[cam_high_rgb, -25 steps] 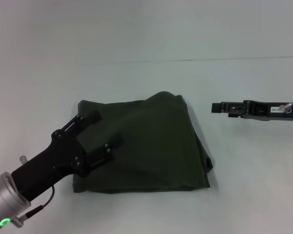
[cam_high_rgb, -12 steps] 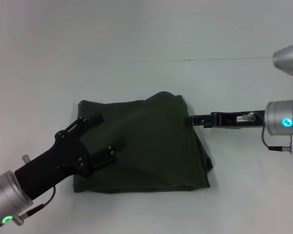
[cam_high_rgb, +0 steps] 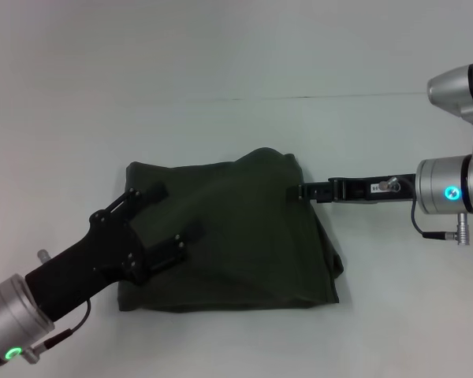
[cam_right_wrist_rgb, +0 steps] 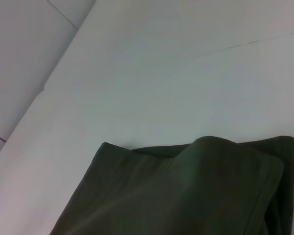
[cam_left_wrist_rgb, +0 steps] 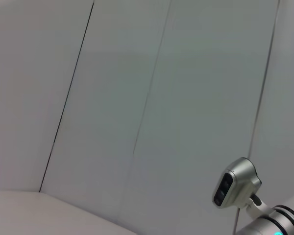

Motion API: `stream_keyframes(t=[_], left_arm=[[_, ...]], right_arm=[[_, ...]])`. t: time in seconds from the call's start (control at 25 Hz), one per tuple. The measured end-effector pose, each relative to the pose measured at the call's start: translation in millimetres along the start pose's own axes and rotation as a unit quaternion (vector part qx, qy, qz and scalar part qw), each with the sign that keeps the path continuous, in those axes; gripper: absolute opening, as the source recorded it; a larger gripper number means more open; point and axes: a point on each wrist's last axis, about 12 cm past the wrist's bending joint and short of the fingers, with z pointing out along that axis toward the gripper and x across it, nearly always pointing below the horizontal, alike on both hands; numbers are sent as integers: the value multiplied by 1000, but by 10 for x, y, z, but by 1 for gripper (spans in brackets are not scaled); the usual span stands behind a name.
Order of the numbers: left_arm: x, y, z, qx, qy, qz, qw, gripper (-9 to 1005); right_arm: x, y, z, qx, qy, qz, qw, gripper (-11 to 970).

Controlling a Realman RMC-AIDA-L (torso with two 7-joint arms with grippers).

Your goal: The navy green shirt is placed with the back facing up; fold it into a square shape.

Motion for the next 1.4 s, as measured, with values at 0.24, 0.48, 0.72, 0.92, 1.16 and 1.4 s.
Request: stream_keyframes(t=[0.24, 0.48, 0.72, 0.92, 1.16, 1.4], left_arm=[[9, 4, 4, -4, 1, -1, 1000, 903], [7, 8, 7, -6, 0, -2, 1000, 903], [-5, 24, 15, -7, 0, -2, 1000, 904], [-9, 41, 23, -10, 3, -5, 1000, 904], [-11, 74, 9, -19, 8, -15, 1000, 903], [-12, 94, -21, -26, 11, -19, 999, 904]], right_arm=[[-10, -8, 2, 4, -1, 5, 1000, 881], [2, -5, 64, 16, -6, 7, 1000, 881], [22, 33, 137, 19, -4, 3, 1000, 877], [14, 8, 88, 18, -10, 6, 1000, 760], [-35, 4, -107, -7, -28, 0, 1000, 759], [-105, 92, -151, -26, -33, -26, 999, 737]])
